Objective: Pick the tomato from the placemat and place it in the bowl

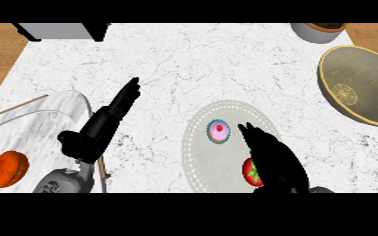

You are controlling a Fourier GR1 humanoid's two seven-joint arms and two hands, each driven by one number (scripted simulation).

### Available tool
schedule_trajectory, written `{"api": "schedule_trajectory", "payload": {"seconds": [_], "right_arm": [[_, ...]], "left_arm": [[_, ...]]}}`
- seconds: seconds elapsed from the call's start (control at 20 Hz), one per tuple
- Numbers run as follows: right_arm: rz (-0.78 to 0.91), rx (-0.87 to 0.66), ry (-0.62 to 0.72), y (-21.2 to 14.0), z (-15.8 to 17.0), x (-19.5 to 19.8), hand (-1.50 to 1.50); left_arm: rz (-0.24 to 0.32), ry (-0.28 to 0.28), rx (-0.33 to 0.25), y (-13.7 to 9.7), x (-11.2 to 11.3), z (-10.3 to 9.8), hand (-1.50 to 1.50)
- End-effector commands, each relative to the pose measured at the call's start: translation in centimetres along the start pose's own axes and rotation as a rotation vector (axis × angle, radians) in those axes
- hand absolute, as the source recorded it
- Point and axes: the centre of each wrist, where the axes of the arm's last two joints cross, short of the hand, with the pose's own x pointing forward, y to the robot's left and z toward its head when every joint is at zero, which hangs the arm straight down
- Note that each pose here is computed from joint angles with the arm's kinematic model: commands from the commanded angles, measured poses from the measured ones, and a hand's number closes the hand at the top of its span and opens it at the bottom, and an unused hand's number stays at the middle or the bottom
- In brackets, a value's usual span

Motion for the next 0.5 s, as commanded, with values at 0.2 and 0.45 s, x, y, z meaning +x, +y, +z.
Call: {"api": "schedule_trajectory", "payload": {"seconds": [0.2, 0.45], "right_arm": [[0.049, -0.051, 0.181, 1.5, 0.3, -2.2, -1.5], [0.039, 0.002, 0.206, 2.4, -2.3, -2.6, -1.5]], "left_arm": [[-0.003, 0.003, 0.003, -0.6, 0.0, -0.7, 0.0], [-0.004, -0.007, -0.002, -1.7, 0.3, -0.8, 0.0]]}}
